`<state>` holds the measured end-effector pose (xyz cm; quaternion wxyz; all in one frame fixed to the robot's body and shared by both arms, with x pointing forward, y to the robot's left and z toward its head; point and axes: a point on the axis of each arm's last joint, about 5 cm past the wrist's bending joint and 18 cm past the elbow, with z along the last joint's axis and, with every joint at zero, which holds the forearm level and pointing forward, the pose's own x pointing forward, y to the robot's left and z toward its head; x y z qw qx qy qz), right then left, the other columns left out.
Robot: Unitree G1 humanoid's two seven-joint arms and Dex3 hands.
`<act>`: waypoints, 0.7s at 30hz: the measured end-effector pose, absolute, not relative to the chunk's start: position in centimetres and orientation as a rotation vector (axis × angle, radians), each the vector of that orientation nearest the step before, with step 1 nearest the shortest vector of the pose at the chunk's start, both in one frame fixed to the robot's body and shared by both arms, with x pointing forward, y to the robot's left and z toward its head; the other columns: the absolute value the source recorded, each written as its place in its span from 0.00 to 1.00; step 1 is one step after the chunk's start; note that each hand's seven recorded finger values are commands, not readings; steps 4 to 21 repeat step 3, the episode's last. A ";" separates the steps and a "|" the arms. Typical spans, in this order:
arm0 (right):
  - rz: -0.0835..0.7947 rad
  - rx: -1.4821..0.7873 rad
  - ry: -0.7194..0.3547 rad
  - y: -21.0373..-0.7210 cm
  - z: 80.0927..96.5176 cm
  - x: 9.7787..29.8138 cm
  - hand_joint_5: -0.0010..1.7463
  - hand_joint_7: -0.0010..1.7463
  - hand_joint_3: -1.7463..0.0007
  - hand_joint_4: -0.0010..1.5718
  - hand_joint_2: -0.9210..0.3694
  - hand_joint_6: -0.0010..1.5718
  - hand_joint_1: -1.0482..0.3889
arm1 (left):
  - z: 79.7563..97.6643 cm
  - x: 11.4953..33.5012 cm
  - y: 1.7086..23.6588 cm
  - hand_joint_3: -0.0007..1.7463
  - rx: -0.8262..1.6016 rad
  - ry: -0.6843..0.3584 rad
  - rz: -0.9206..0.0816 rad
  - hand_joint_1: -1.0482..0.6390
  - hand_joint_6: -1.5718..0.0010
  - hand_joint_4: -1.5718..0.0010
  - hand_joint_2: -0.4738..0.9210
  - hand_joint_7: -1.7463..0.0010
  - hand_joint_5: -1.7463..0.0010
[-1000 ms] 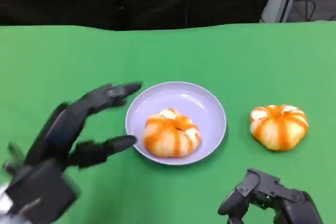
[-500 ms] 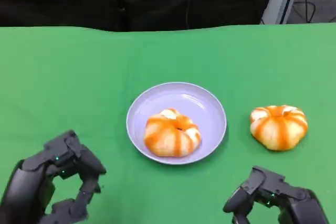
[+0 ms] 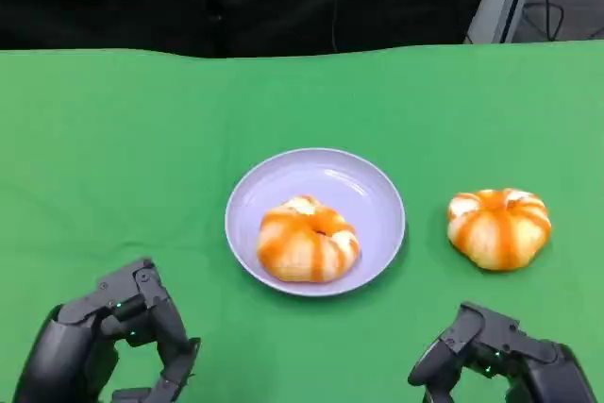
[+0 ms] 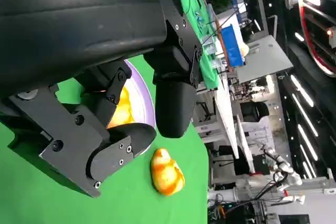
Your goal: Grasp the bread from the table and place it into the plate.
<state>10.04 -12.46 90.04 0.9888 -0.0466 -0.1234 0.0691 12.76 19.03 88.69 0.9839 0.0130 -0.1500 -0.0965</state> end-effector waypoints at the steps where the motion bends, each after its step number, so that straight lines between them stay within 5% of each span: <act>1: 0.139 -0.094 -0.248 -12.5 90.0 10.0 0.92 0.74 0.28 0.44 0.42 0.49 0.66 | 88.7 12.8 19.0 0.65 0.027 -0.301 -0.195 0.56 0.57 0.42 0.60 0.00 0.00; 21: 0.138 -0.094 -0.248 -12.5 90.0 10.0 0.92 0.74 0.28 0.44 0.42 0.49 0.66 | 88.6 12.8 19.1 0.63 0.028 -0.298 -0.195 0.55 0.57 0.42 0.60 0.00 0.00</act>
